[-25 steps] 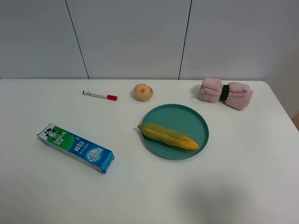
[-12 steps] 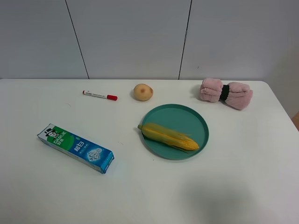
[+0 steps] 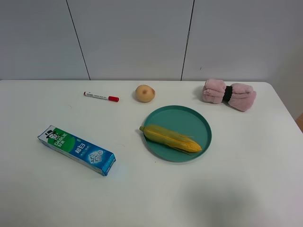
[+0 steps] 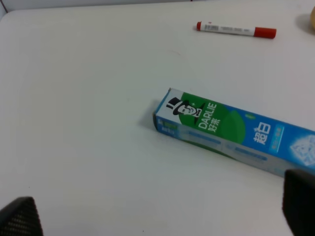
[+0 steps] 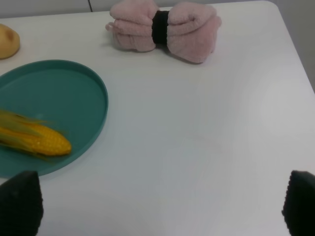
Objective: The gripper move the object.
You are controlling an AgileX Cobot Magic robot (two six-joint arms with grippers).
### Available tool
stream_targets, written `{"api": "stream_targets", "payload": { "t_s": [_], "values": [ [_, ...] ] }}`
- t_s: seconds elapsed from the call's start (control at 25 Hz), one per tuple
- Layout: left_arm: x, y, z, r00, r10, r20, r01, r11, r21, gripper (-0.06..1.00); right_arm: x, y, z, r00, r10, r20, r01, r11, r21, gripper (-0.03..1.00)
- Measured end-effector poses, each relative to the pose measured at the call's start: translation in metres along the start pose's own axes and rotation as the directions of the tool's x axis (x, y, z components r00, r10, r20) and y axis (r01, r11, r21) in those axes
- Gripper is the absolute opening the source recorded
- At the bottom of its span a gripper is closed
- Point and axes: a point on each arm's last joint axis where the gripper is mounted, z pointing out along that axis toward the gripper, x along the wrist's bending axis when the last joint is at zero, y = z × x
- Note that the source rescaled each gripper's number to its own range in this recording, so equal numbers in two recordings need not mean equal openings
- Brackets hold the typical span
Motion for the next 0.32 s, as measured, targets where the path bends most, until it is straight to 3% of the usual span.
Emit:
{"api": "stream_targets", "payload": {
  "t_s": [0.32],
  "values": [
    [0.0000, 0.0000, 0.0000, 1.000, 0.000, 0.000, 0.000, 1.000, 0.000, 1.00, 0.0000, 0.0000, 0.0000, 1.000, 0.000, 0.000, 0.000, 1.000, 0.000, 1.00]
  ]
}}
